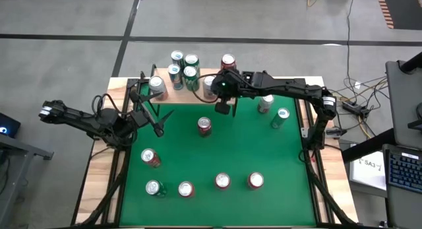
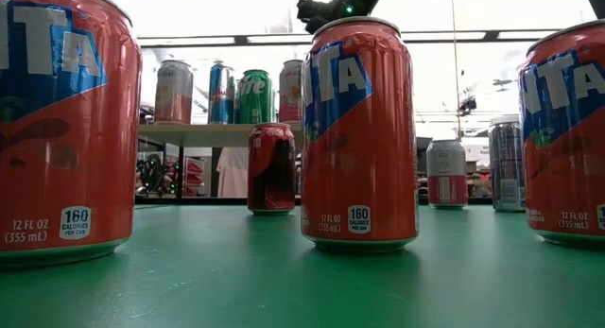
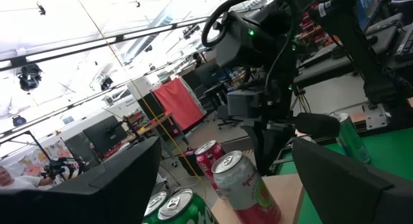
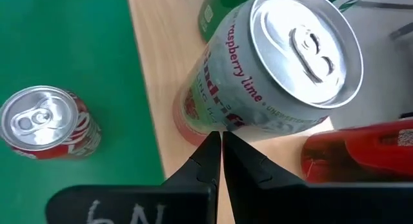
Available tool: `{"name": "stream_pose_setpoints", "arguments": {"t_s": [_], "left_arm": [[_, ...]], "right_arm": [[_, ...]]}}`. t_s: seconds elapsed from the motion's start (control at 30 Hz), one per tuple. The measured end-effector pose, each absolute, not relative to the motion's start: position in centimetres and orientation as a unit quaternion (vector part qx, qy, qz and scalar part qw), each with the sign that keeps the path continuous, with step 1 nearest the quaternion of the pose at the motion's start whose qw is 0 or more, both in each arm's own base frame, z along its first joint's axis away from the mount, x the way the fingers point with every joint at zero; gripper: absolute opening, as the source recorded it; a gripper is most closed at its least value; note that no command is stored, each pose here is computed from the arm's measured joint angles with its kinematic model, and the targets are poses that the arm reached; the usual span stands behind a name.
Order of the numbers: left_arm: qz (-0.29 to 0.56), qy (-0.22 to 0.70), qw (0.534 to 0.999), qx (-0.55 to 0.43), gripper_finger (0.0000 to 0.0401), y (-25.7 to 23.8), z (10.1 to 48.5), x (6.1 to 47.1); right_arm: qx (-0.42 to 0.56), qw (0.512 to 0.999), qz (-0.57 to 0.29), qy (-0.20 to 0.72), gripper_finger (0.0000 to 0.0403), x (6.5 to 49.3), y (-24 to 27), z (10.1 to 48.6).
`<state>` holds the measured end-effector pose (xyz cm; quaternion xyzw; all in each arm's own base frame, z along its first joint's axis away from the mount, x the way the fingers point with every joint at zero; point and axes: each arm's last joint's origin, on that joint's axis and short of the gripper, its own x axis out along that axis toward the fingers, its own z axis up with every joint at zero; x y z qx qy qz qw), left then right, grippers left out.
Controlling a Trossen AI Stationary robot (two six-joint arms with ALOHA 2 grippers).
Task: Place canned beverage on shelf
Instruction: Put the blue can on the shelf
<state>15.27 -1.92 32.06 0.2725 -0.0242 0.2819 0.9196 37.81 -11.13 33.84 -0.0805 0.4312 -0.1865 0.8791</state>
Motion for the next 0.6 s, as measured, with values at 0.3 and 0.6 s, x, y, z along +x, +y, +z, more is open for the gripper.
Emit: {"name": "stream_pose_setpoints", "arguments": {"t_s": [0.3,0.6], "left_arm": [[0.282,-0.024,0.92,0.273,0.0333,-1.92,32.06,15.27],[0.282,-0.024,0.92,0.273,0.0333,-1.92,32.06,15.27]], "right_arm": [[-0.064,0.881,-0.19,0.428,0.0009,37.78,-11.28,33.84],[-0.041,0.905,-0.145,0.397,0.0009,38.44,-11.01,33.9]]}}
